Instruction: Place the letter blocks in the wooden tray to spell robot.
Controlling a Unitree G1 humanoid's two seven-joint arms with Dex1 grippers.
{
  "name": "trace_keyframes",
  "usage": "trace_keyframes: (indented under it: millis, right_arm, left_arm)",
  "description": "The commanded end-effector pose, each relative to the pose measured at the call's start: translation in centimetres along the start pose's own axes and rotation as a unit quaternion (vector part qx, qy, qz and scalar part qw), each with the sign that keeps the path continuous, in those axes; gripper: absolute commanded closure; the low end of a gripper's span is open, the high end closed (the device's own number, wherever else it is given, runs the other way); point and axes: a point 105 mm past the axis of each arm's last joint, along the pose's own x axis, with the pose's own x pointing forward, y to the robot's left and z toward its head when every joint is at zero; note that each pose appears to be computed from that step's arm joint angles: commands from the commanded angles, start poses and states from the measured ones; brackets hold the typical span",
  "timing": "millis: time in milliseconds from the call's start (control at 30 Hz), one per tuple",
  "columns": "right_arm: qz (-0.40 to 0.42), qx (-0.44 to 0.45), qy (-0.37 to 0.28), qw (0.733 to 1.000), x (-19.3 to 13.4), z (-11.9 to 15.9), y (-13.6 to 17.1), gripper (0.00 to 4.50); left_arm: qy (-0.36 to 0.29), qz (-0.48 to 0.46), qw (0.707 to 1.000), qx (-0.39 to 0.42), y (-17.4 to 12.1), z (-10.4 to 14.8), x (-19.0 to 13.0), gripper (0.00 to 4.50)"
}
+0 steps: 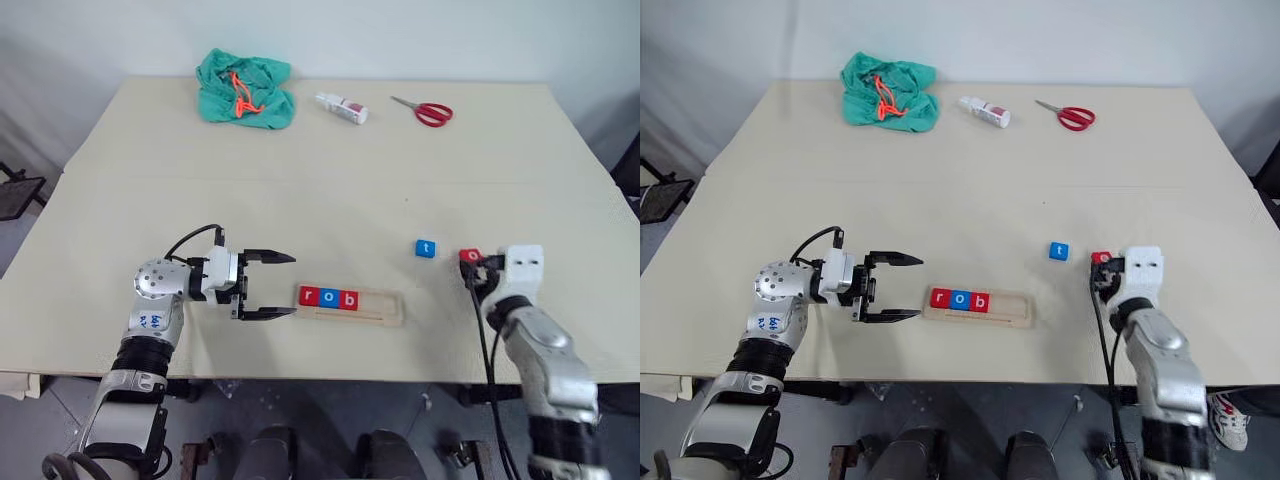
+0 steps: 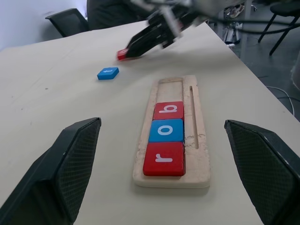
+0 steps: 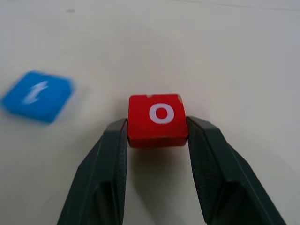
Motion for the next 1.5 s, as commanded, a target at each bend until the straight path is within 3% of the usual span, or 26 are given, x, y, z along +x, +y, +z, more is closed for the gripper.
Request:
trace_keyframes:
  millis: [33, 300, 800, 1100, 1267, 1500]
  right_arm:
    - [0.034, -0.012, -0.013, 0.999, -3.1, 1.7, 1.2, 3.05]
    - [0.062, -0.002, 0.024, 0.998, -7.7, 0.6, 4.0, 3.05]
    - [0.062, 0.026, 0.08, 0.994, -7.8, -2.3, 6.2, 3.05]
    - [0.064, 0.015, 0.071, 0.995, -7.8, -2.0, 5.8, 0.03]
    - [0.179, -0.018, 0.081, 0.98, -9.2, -0.9, 5.7, 0.03]
    - [0.308, -0.146, 0.106, 0.934, -8.6, -0.1, 1.7, 0.03]
  left_arm:
    - [-0.01, -0.002, 1.0, 0.001, 0.1, 0.3, -0.2, 0.0]
    - [-0.006, -0.012, 1.0, -0.004, 0.4, -0.1, -0.1, 0.0]
    - [-0.007, -0.019, 1.0, 0.0, 0.5, 0.1, -0.1, 0.0]
    - [-0.004, -0.016, 1.0, 0.002, 0.6, 0.2, -0.3, 0.0]
    - [-0.003, -0.013, 1.0, 0.003, 0.7, 0.2, -0.4, 0.0]
    - [-0.003, -0.009, 1.0, 0.004, 0.7, 0.1, -0.4, 0.0]
